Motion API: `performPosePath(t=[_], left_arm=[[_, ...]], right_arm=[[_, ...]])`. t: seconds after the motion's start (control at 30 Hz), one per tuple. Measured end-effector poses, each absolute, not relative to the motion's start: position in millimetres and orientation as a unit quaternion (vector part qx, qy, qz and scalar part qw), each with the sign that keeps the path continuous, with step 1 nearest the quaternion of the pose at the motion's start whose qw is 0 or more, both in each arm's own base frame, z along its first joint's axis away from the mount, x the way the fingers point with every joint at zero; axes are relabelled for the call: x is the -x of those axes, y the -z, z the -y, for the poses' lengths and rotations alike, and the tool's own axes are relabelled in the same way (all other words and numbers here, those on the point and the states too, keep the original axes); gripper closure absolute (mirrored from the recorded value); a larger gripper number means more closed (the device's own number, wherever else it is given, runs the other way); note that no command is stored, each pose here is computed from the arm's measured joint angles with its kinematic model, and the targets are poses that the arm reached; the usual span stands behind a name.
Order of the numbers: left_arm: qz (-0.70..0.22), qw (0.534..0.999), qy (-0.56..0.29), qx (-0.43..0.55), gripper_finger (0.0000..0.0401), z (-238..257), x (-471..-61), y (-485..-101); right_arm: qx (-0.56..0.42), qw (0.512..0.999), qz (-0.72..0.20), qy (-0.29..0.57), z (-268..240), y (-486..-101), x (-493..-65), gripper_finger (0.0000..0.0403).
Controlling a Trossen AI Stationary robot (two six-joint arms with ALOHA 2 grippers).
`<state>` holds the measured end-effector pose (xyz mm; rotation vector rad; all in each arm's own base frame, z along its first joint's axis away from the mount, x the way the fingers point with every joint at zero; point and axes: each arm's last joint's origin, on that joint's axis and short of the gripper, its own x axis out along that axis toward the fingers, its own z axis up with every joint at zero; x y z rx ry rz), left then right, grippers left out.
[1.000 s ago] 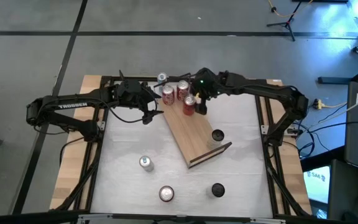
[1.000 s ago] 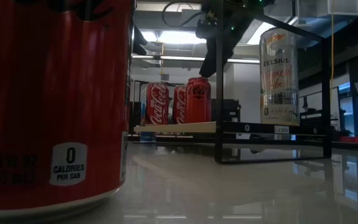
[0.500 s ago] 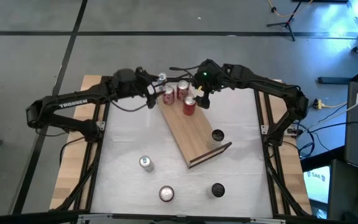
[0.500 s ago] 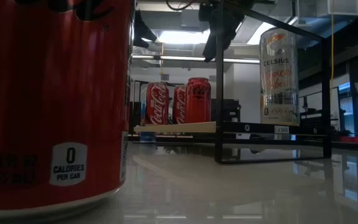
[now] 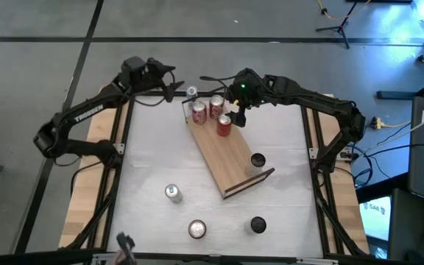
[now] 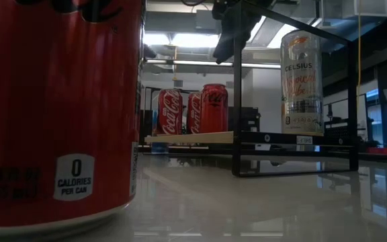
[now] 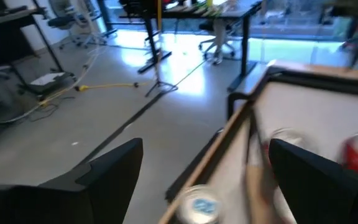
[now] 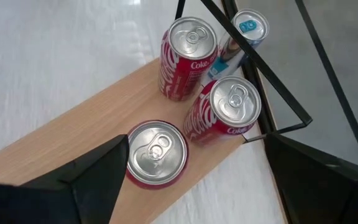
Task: Place canned beverage on shelf
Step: Put the top blue soda can on the shelf
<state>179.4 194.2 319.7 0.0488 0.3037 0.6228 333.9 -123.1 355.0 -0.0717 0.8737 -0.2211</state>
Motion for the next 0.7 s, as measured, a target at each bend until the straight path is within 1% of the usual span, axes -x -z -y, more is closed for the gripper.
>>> performPosePath(t=[0.13,0.4,0.57,0.7], left_arm=[[-0.172,0.936,-0.306,-0.028,0.0064,-220,-172,-305],[-0.199,0.944,-0.262,-0.014,0.0064,-269,-163,-260],[-0.218,0.949,-0.229,-0.001,0.0064,-286,-164,-231],[-0.233,0.948,-0.216,0.005,0.0064,-291,-166,-217]], right_arm=[[0.034,0.9,-0.422,0.107,123,-355,-334,0.0033],[0.034,0.9,-0.422,0.107,123,-355,-334,0.0033],[0.034,0.9,-0.422,0.107,123,-355,-334,0.0033],[0.034,0.9,-0.422,0.107,123,-355,-334,0.0033]])
